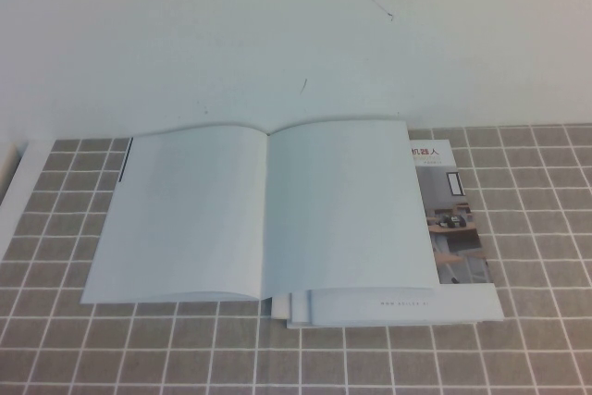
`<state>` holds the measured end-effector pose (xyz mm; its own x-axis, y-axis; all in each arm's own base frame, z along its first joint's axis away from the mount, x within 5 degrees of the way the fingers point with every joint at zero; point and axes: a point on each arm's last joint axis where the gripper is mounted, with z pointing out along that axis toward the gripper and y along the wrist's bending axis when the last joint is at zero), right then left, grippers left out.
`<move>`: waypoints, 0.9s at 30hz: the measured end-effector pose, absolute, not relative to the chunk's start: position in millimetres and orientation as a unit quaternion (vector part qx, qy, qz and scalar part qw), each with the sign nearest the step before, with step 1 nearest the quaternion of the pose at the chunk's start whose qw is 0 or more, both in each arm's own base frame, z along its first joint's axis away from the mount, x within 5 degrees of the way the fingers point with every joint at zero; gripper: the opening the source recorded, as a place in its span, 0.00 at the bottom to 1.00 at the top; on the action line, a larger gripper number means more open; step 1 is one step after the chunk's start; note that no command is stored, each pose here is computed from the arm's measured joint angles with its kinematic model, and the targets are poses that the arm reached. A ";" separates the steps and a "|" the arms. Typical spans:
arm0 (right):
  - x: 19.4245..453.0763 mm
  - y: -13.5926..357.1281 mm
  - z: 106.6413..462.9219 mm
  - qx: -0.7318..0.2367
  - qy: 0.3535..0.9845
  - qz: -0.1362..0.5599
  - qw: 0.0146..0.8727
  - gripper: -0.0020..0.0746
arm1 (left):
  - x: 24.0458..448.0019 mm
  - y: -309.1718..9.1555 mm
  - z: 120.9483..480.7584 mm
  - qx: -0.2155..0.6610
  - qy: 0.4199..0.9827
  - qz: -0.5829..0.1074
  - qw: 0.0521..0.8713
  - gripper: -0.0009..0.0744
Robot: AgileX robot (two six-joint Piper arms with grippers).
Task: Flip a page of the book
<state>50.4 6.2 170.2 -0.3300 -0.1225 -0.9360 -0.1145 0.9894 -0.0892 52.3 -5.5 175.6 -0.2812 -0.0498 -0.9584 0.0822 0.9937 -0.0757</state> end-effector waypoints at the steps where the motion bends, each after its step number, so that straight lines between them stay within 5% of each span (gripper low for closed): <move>1: 50.4 5.6 170.2 -0.064 0.816 -0.004 0.574 0.02 | 52.3 -5.5 175.6 0.010 0.798 -0.055 0.599 0.01; 27: 50.4 5.5 170.1 -0.061 0.816 -0.002 0.574 0.02 | 52.3 -5.5 175.6 0.009 0.799 -0.056 0.599 0.01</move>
<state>50.4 5.5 170.1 -0.3331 -0.1023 -0.9373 -0.0972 0.9925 -0.0738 52.3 -5.5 175.6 -0.2815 -0.0536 -0.9581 0.0811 0.9935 -0.0794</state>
